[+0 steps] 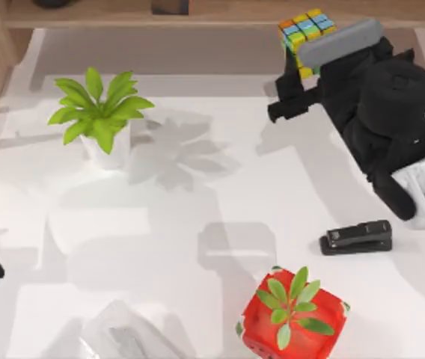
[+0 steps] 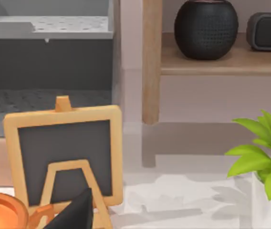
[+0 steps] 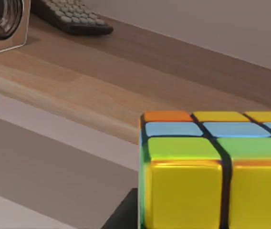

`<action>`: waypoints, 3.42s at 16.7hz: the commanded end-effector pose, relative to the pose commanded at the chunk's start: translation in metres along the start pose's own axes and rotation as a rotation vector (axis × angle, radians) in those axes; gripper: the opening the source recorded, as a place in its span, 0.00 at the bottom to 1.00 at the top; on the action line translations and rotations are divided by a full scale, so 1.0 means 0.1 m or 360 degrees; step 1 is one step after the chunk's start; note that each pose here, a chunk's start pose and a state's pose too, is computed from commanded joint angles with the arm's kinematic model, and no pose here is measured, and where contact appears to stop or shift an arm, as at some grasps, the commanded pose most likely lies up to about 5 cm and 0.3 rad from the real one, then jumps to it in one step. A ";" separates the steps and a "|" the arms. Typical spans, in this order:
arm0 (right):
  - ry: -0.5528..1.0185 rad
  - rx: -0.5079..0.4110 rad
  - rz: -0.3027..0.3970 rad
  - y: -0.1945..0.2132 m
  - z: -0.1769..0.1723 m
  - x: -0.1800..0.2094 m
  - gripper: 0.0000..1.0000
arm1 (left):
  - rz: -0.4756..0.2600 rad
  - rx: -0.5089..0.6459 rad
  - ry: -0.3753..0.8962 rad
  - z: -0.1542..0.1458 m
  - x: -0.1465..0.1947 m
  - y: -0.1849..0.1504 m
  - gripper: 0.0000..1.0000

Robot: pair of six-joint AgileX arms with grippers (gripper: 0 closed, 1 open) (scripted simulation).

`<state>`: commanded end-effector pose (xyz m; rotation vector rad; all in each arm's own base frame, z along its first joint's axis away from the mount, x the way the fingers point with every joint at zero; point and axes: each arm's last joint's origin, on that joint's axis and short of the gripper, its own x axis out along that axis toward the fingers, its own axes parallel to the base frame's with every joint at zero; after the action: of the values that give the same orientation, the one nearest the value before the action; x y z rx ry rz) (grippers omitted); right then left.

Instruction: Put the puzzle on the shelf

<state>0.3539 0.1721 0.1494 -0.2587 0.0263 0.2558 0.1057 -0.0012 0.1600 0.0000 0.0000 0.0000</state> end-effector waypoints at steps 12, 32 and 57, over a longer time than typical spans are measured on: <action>-0.0355 0.0363 -0.0464 -0.60 -0.22 -0.08 0.00 | 0.0000 0.0000 0.0000 0.00 0.00 0.00 1.00; -0.0355 0.0363 -0.0464 -0.89 -0.10 0.87 0.08 | 0.0000 0.0000 0.0000 0.00 0.00 0.00 1.00; -0.0349 0.0275 -0.0418 -0.92 -0.13 0.77 1.00 | 0.0000 0.0000 0.0000 0.00 0.00 0.00 1.00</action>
<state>0.4519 0.1020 0.1548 -0.0597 -0.2005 0.0187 0.1057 -0.0012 0.1600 0.0000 0.0000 0.0000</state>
